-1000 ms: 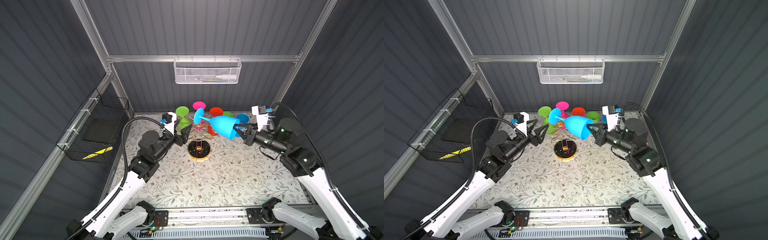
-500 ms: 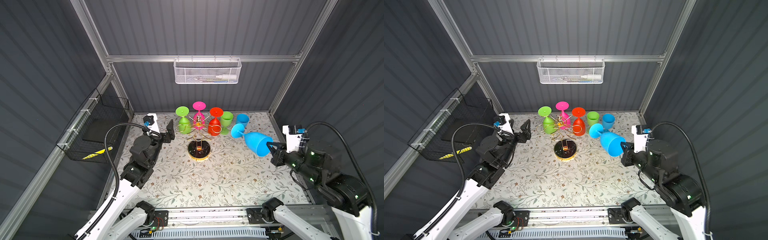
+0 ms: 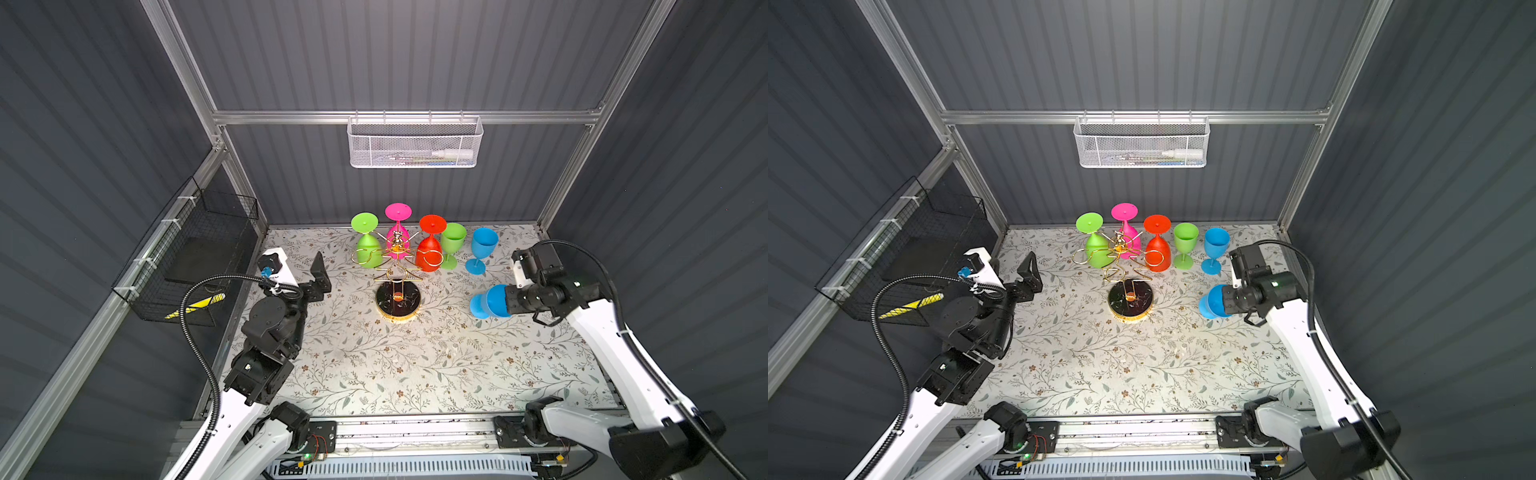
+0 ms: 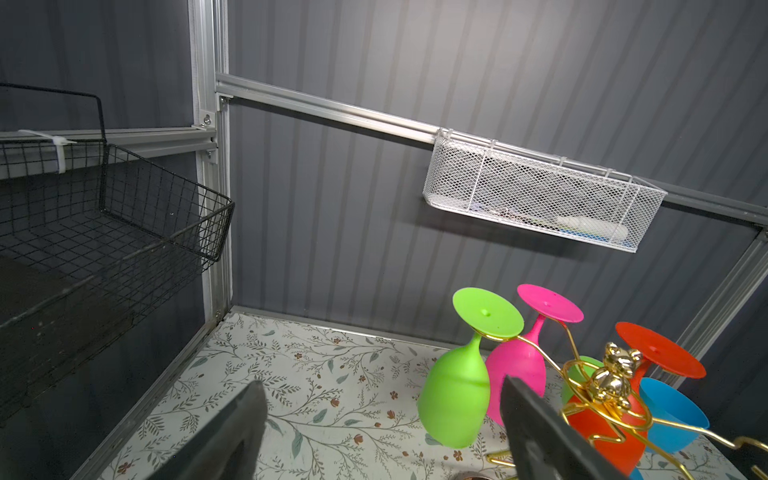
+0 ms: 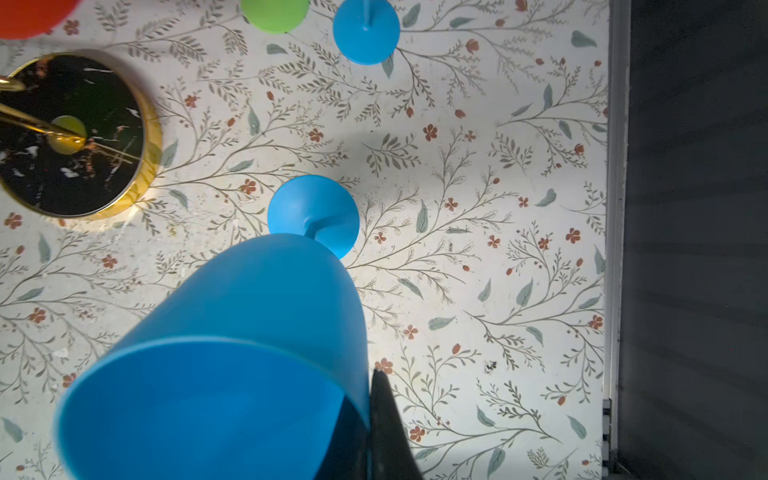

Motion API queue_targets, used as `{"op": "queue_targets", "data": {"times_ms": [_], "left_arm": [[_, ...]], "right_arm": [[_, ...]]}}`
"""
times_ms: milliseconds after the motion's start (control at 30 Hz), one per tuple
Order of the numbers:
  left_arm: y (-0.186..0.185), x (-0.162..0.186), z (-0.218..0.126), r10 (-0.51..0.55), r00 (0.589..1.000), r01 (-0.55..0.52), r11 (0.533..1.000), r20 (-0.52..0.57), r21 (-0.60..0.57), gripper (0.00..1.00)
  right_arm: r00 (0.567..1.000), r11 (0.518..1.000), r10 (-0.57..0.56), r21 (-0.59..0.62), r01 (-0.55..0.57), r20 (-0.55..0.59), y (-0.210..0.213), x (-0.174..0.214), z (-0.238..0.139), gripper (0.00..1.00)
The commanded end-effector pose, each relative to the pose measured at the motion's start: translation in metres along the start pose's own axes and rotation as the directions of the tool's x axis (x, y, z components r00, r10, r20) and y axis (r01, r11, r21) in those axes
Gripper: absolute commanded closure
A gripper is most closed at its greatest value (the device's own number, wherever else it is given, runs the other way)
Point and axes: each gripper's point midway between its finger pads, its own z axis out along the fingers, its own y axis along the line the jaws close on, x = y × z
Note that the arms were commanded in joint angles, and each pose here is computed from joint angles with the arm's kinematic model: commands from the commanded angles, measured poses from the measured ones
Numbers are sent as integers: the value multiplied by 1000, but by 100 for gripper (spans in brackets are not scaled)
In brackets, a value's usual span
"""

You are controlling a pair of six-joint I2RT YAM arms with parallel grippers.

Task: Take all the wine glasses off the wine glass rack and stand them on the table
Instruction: 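Carry the blue glass with the right gripper while the left gripper withdraws, then lower the blue glass upright onto the table beside the other blue glass, then open the right gripper and draw it back while the left gripper moves toward the rack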

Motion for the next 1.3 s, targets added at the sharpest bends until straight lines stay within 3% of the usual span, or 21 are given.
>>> {"op": "queue_targets", "data": {"times_ms": [0, 100, 367, 667, 967, 1267], "left_arm": [[6, 2, -2, 10, 1000, -10, 1000, -4, -25, 10], [5, 1, -4, 26, 1000, -26, 1000, -5, -18, 9], [4, -2, -4, 49, 999, -49, 999, -5, -12, 9], [5, -7, -6, 44, 999, -44, 999, 1, -18, 9], [4, -13, -4, 57, 998, -57, 998, 2, -22, 8], [2, -23, -4, 39, 999, -39, 999, 18, -18, 8]], "right_arm": [[1000, 1000, 3, 26, -3, -15, -13, -14, 8, 100], [1000, 996, 26, 82, -25, -17, -30, -26, 19, 100], [989, 986, 143, 80, -145, 30, -63, -74, 40, 100], [990, 982, 142, 124, -139, -14, -84, -117, 78, 100], [988, 985, 137, 114, -129, -65, -83, -131, 108, 100], [986, 983, 153, 116, -144, -71, -87, -134, 114, 85]]}}
